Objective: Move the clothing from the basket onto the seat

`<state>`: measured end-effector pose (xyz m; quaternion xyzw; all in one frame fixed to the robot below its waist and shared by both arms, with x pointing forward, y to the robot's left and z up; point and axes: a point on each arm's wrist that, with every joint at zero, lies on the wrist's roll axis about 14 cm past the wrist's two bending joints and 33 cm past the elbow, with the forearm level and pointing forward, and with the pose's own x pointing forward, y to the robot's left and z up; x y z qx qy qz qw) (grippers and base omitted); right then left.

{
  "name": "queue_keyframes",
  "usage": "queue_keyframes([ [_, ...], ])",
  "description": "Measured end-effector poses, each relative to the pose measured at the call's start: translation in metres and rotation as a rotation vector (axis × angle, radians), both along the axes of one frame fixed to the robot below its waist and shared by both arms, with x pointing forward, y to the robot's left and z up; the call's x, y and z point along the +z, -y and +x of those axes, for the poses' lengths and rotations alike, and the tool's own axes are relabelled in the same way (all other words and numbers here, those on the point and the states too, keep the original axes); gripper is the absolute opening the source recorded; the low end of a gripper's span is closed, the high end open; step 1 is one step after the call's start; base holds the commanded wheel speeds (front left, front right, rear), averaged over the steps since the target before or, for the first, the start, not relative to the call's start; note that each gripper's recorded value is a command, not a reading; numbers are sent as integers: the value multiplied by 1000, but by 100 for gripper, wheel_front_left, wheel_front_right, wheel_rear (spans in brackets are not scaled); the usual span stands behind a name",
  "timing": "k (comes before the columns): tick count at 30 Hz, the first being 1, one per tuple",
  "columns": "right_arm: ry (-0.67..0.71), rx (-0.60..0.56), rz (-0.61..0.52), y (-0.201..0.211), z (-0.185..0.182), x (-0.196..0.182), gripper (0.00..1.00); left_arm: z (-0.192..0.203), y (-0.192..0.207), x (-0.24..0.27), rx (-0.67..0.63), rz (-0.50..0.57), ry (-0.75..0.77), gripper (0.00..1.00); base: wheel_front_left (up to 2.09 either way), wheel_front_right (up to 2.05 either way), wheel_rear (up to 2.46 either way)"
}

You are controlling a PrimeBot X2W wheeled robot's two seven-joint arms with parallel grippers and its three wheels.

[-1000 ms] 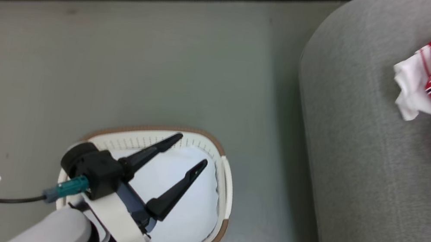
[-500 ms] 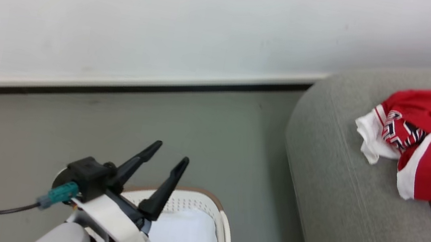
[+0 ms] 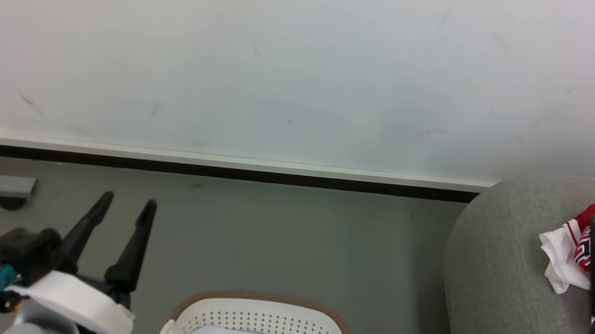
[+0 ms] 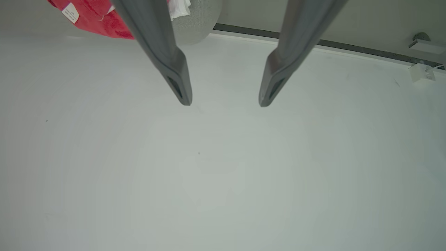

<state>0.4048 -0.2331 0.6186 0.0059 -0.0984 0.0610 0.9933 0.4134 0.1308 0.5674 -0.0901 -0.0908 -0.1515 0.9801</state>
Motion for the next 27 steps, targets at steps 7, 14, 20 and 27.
queue_keyframes([
  [7, 54, 55, 99, -43, -20, -25, 100, -23, -33, -22, 111, -68, -52, 100, 0, 0, 0],
  [14, 8, 54, 182, -62, -39, -63, 100, -34, -42, -32, 159, -65, -61, 100, 0, 0, 0],
  [20, -56, 41, 221, -72, -47, -87, 100, -37, -46, -42, 185, -25, -75, 100, 0, 0, 0],
  [27, -71, 67, 228, -88, -48, -91, 100, -36, -42, -50, 182, -16, -94, 100, 0, 0, 0],
])
